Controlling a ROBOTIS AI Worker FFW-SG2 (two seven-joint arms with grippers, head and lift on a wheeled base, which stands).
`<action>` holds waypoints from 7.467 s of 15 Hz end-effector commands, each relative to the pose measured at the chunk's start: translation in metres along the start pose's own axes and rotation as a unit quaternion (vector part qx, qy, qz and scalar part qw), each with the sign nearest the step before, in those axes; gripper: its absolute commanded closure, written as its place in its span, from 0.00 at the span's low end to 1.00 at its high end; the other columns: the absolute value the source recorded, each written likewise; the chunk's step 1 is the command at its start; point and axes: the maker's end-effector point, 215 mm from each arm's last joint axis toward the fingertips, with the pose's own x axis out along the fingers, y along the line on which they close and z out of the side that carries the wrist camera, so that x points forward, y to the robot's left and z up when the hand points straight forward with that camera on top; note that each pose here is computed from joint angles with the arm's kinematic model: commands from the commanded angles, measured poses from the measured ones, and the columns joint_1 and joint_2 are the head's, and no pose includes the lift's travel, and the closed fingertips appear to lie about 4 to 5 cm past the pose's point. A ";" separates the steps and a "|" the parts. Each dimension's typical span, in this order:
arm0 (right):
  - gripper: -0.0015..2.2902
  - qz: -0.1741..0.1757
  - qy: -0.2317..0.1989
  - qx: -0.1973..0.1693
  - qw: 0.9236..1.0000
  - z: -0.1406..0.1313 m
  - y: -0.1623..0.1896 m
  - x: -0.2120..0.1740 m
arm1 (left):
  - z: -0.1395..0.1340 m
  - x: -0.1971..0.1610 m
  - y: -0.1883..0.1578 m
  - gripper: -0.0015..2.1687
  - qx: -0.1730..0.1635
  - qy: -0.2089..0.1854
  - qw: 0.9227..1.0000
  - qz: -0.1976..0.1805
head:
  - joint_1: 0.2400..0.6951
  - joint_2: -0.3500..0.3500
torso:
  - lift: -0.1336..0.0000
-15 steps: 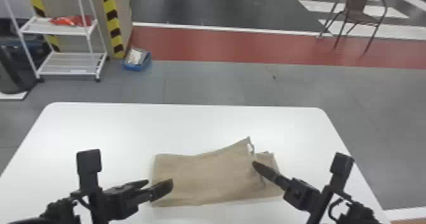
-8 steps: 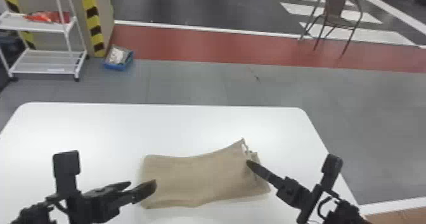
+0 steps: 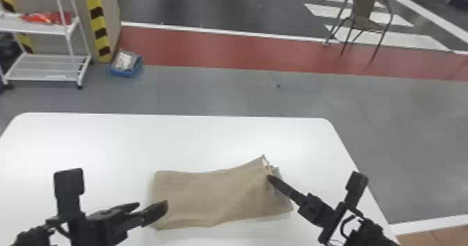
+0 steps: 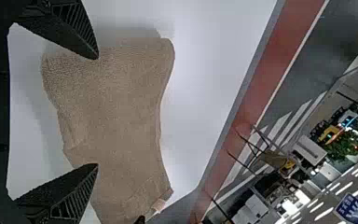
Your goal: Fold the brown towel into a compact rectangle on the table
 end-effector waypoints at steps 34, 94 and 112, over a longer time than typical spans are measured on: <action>0.04 -0.169 -0.018 -0.099 0.981 0.046 -0.111 -0.020 | -0.005 0.010 -0.010 0.03 0.019 -0.001 1.000 -0.010 | 1.00 0.00 | 1.00; 0.09 -0.126 0.167 -0.049 0.977 -0.038 0.012 0.028 | 0.002 0.104 -0.003 0.79 0.312 -0.113 0.938 0.102 | 1.00 0.15 | 1.00; 0.09 -0.209 0.247 -0.040 0.945 -0.036 -0.038 0.060 | -0.016 0.108 0.003 0.79 0.332 -0.086 0.932 0.115 | 1.00 0.14 | 1.00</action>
